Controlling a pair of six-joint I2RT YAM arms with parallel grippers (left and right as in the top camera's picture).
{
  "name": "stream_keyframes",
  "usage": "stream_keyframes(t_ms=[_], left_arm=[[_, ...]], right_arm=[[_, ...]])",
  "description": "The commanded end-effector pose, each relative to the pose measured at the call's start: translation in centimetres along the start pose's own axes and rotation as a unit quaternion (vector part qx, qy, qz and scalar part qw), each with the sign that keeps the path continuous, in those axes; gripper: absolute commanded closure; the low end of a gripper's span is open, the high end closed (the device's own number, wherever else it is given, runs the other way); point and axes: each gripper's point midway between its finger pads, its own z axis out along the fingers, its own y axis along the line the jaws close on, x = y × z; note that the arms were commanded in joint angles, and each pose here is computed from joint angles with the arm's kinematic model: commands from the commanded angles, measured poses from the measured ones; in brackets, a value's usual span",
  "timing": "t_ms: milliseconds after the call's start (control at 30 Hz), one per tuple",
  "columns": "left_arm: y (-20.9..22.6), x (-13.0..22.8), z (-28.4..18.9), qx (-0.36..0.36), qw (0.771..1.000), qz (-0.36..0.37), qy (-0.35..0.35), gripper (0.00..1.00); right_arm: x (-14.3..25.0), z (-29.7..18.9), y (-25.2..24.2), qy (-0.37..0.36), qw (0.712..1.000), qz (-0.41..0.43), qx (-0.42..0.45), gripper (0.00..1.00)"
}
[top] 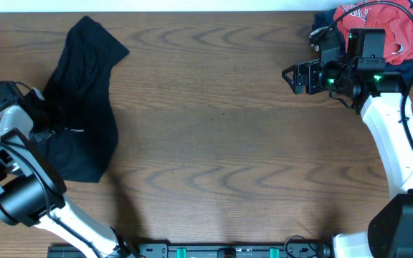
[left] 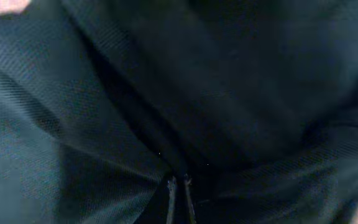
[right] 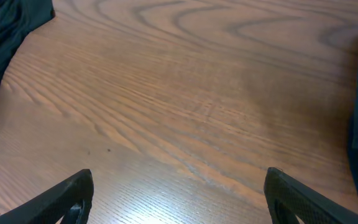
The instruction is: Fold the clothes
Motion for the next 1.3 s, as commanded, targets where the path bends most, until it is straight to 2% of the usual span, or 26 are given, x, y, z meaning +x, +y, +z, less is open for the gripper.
stream_keyframes(t_ms=[0, 133, 300, 600, 867, 1100, 1267], left_arm=[[-3.1, -1.7, -4.3, 0.027, 0.998, 0.022, -0.048, 0.94], [-6.2, -2.3, -8.9, 0.042, 0.994, 0.053, -0.09, 0.94], [-11.4, -1.3, -12.5, 0.07, 0.985, 0.109, -0.118, 0.94], [-19.6, 2.1, -12.4, 0.123, 0.973, 0.165, -0.103, 0.94], [-25.5, 4.9, -12.4, 0.169, 0.961, 0.194, -0.097, 0.94], [-29.1, 6.6, -12.9, 0.205, 0.958, 0.176, -0.093, 0.94], [-31.8, 7.6, -13.5, 0.235, 0.95, 0.18, -0.1, 0.95]], right_arm=[[-0.3, 0.1, 0.5, -0.002, 1.0, 0.0, -0.008, 0.14], [-0.3, 0.1, 0.5, -0.002, 1.0, 0.0, -0.008, 0.14], [-0.3, 0.1, 0.5, -0.002, 1.0, 0.0, -0.008, 0.14], [0.1, 0.5, 2.0, 0.008, 1.0, -0.008, -0.024, 0.14], [0.1, 3.1, 9.1, 0.014, 0.994, -0.041, -0.096, 0.16], [0.2, 7.6, 15.8, 0.005, 0.986, -0.068, -0.152, 0.2], [-0.8, 8.4, 16.1, -0.014, 0.989, -0.045, -0.14, 0.23]])
